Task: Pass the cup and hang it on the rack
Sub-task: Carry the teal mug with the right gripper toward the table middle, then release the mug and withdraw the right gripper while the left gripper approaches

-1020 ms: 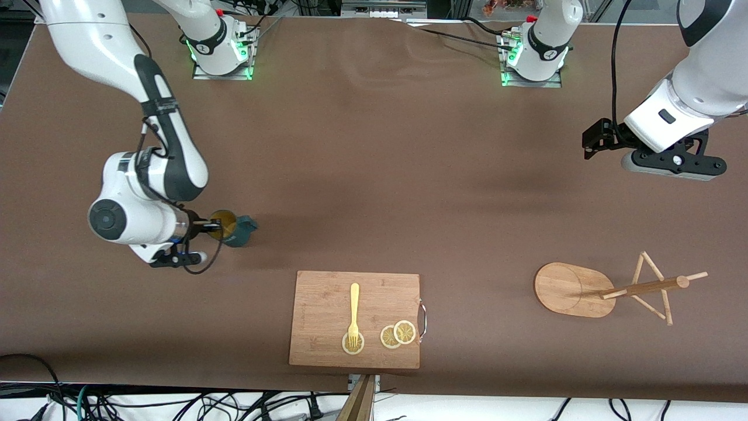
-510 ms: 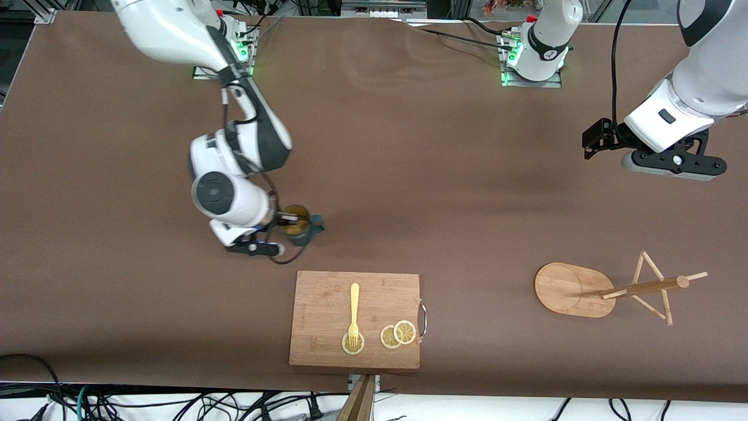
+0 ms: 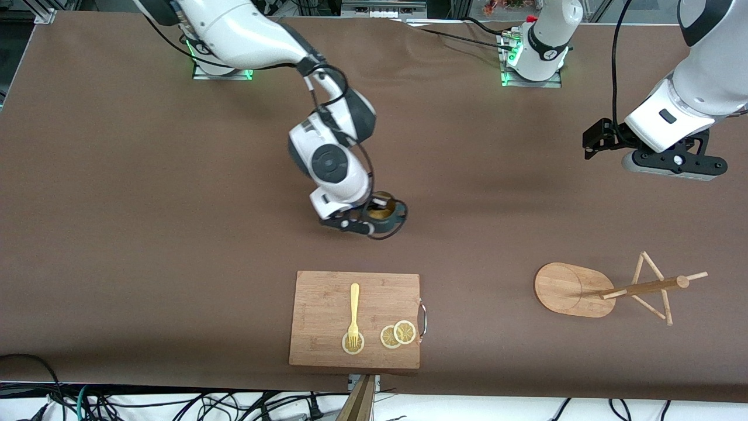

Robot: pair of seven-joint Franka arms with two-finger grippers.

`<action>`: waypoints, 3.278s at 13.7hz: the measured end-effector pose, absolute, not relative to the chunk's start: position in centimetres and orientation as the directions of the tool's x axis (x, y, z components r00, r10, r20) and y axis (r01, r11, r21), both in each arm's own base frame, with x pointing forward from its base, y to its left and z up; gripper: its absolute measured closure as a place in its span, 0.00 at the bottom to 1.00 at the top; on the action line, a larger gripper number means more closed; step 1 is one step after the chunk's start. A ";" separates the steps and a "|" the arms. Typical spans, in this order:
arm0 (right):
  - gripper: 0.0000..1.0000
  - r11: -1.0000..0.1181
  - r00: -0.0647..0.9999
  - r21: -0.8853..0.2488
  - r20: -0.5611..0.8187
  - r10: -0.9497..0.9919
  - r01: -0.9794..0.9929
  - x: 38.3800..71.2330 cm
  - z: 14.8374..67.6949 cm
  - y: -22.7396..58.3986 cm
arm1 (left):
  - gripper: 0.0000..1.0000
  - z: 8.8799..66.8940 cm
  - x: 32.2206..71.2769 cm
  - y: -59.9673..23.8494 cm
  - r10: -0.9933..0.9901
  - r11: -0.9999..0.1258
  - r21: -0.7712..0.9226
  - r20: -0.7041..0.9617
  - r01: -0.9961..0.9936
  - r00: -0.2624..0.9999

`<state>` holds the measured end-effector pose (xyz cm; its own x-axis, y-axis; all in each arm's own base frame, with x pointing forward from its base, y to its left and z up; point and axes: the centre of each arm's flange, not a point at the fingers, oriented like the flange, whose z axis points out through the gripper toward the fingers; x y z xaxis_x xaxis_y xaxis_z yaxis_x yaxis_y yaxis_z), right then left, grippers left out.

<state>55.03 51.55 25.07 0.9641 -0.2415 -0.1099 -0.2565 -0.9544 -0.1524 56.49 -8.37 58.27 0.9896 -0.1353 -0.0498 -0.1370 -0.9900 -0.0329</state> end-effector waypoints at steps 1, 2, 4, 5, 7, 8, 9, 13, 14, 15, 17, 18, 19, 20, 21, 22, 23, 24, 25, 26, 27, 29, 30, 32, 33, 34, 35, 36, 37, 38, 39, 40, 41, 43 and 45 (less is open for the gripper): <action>0.95 -0.954 0.966 -0.164 -0.103 -0.238 -0.252 53.9 24.4 53.2 | 0.00 58.3 56.5 -8.4 -0.135 -0.990 -0.033 -0.050 -0.137 0.990; 0.95 -0.955 0.968 -0.168 -0.101 -0.231 -0.245 52.8 23.7 54.4 | 0.00 58.3 56.5 -8.4 -0.135 -0.990 -0.033 -0.050 -0.137 0.990; 0.95 -0.955 0.968 -0.172 -0.100 -0.229 -0.243 51.3 23.4 56.1 | 0.00 58.3 56.5 -8.4 -0.135 -0.990 -0.033 -0.049 -0.137 0.990; 0.95 -0.955 0.968 -0.168 -0.104 -0.230 -0.245 50.7 23.3 56.6 | 0.00 58.3 56.5 -8.4 -0.135 -0.990 -0.033 -0.050 -0.137 0.990; 0.95 -0.955 0.966 -0.162 -0.109 -0.234 -0.249 50.2 23.3 57.0 | 0.00 58.3 56.5 -8.4 -0.135 -0.990 -0.033 -0.049 -0.137 0.990; 0.95 -0.955 0.965 -0.159 -0.111 -0.236 -0.252 50.1 23.3 57.0 | 0.00 58.3 56.5 -8.4 -0.135 -0.990 -0.033 -0.050 -0.137 0.990; 0.95 -0.955 0.965 -0.154 -0.115 -0.237 -0.253 50.1 23.3 57.0 | 0.00 58.3 56.5 -8.4 -0.135 -0.990 -0.033 -0.049 -0.137 0.990; 0.95 -0.958 0.954 -0.093 -0.156 -0.255 -0.272 49.6 23.4 56.8 | 0.00 58.3 56.5 -8.3 -0.135 -0.990 -0.033 -0.049 -0.136 0.990; 0.95 -0.958 0.954 -0.089 -0.158 -0.256 -0.272 49.5 23.4 56.9 | 0.00 58.3 56.5 -8.3 -0.135 -0.990 -0.033 -0.050 -0.137 0.990; 0.95 -0.959 0.954 -0.088 -0.159 -0.255 -0.271 49.2 23.4 57.1 | 0.00 58.3 56.5 -8.3 -0.137 -0.990 -0.033 -0.050 -0.139 0.989; 0.90 -0.960 0.955 -0.085 -0.160 -0.250 -0.265 48.9 23.4 57.3 | 0.00 58.3 56.5 -8.3 -0.140 -0.989 -0.033 -0.050 -0.141 0.989; 0.80 -0.961 0.955 -0.084 -0.161 -0.248 -0.264 48.8 23.4 57.4 | 0.00 58.3 56.5 -8.3 -0.141 -0.989 -0.033 -0.050 -0.142 0.989; 0.69 -0.961 0.956 -0.087 -0.159 -0.247 -0.263 48.8 23.5 57.4 | 0.00 58.3 56.5 -8.3 -0.141 -0.989 -0.033 -0.050 -0.143 0.989; 0.60 -0.960 0.957 -0.094 -0.155 -0.247 -0.263 48.9 24.0 57.5 | 0.00 58.3 56.5 -8.3 -0.142 -0.989 -0.033 -0.050 -0.143 0.989; 0.48 -0.959 0.958 -0.106 -0.149 -0.246 -0.263 49.1 24.9 57.7 | 0.00 58.3 56.5 -8.3 -0.142 -0.989 -0.033 -0.050 -0.144 0.989; 0.39 -0.957 0.959 -0.121 -0.139 -0.245 -0.262 49.3 26.1 57.8 | 0.00 58.3 56.5 -8.3 -0.142 -0.989 -0.033 -0.050 -0.144 0.989; 0.28 -0.955 0.961 -0.138 -0.128 -0.245 -0.262 49.5 27.5 57.8 | 0.00 58.3 56.5 -8.4 -0.143 -0.989 -0.033 -0.050 -0.145 0.988; 0.16 -0.952 0.962 -0.157 -0.113 -0.248 -0.264 49.9 29.3 57.7 | 0.00 58.3 56.5 -8.4 -0.144 -0.989 -0.032 -0.050 -0.146 0.988; 0.07 -0.949 0.962 -0.168 -0.098 -0.255 -0.268 50.5 31.3 57.2 | 0.00 58.2 56.4 -8.6 -0.147 -0.988 -0.032 -0.055 -0.149 0.988; 0.00 -0.946 0.960 -0.167 -0.083 -0.267 -0.278 51.6 33.2 55.9 | 0.00 58.0 56.3 -8.9 -0.154 -0.987 -0.032 -0.068 -0.156 0.986; 0.00 -0.946 0.959 -0.158 -0.072 -0.274 -0.282 53.2 35.2 53.8 | 0.00 57.8 56.2 -9.3 -0.160 -0.986 -0.031 -0.079 -0.163 0.984; 0.00 -0.943 0.950 -0.117 -0.066 -0.304 -0.310 57.5 39.3 47.2 | 0.00 57.3 56.1 -9.8 -0.169 -0.984 -0.029 -0.100 -0.173 0.981; 0.00 -0.939 0.944 -0.096 -0.064 -0.324 -0.329 59.6 41.6 43.1 | 0.00 57.0 56.1 -9.9 -0.171 -0.984 -0.025 -0.111 -0.175 0.979; 0.00 -0.952 0.952 -0.054 -0.066 -0.299 -0.303 62.2 46.1 34.9 | 0.00 56.6 55.9 -10.5 -0.186 -0.982 -0.007 -0.134 -0.188 0.973; 0.00 -0.962 0.962 -0.035 -0.065 -0.266 -0.269 62.8 48.2 31.3 | 0.00 56.3 55.7 -11.5 -0.216 -0.976 0.002 -0.146 -0.218 0.965; 0.00 -0.972 0.971 -0.021 -0.062 -0.232 -0.233 63.2 50.1 27.9 | 0.00 56.1 55.3 -13.0 -0.256 -0.966 0.006 -0.157 -0.258 0.954; 0.00 -0.979 0.978 -0.011 -0.057 -0.200 -0.201 63.2 52.1 24.6 | 0.00 55.7 54.9 -14.8 -0.300 -0.953 0.010 -0.165 -0.302 0.940; 0.00 -0.984 0.982 -0.006 -0.059 -0.179 -0.180 63.0 53.7 21.5 | 0.00 55.4 54.5 -16.8 -0.343 -0.938 0.014 -0.172 -0.346 0.924; 0.00 -0.986 0.984 -0.005 -0.063 -0.167 -0.168 62.5 55.1 18.5 | 0.00 54.9 54.1 -18.6 -0.382 -0.923 0.018 -0.181 -0.386 0.906; 0.00 -0.987 0.984 -0.009 -0.070 -0.162 -0.163 61.7 56.3 15.7 | 0.00 54.3 53.8 -19.9 -0.423 -0.904 0.025 -0.192 -0.426 0.886; 0.00 -0.987 0.984 -0.019 -0.077 -0.159 -0.161 60.8 57.3 13.3 | 0.00 53.5 53.7 -20.8 -0.462 -0.885 0.035 -0.205 -0.465 0.863; 0.00 -0.986 0.984 -0.032 -0.087 -0.157 -0.161 59.8 57.8 11.3 | 0.00 52.5 53.8 -21.4 -0.500 -0.864 0.055 -0.220 -0.501 0.838; 0.00 -0.987 0.984 -0.044 -0.096 -0.148 -0.153 58.7 58.0 9.5 | 0.00 51.2 54.0 -22.0 -0.540 -0.841 0.095 -0.233 -0.533 0.809; 0.00 -0.993 0.991 -0.058 -0.101 -0.093 -0.099 57.1 58.4 7.1 | 0.00 48.4 54.8 -23.2 -0.631 -0.776 0.170 -0.225 -0.607 0.743; 0.00 -0.997 0.995 -0.046 -0.087 -0.055 -0.059 56.5 59.2 6.3 | 0.00 46.2 55.3 -25.1 -0.735 -0.678 0.207 -0.190 -0.705 0.651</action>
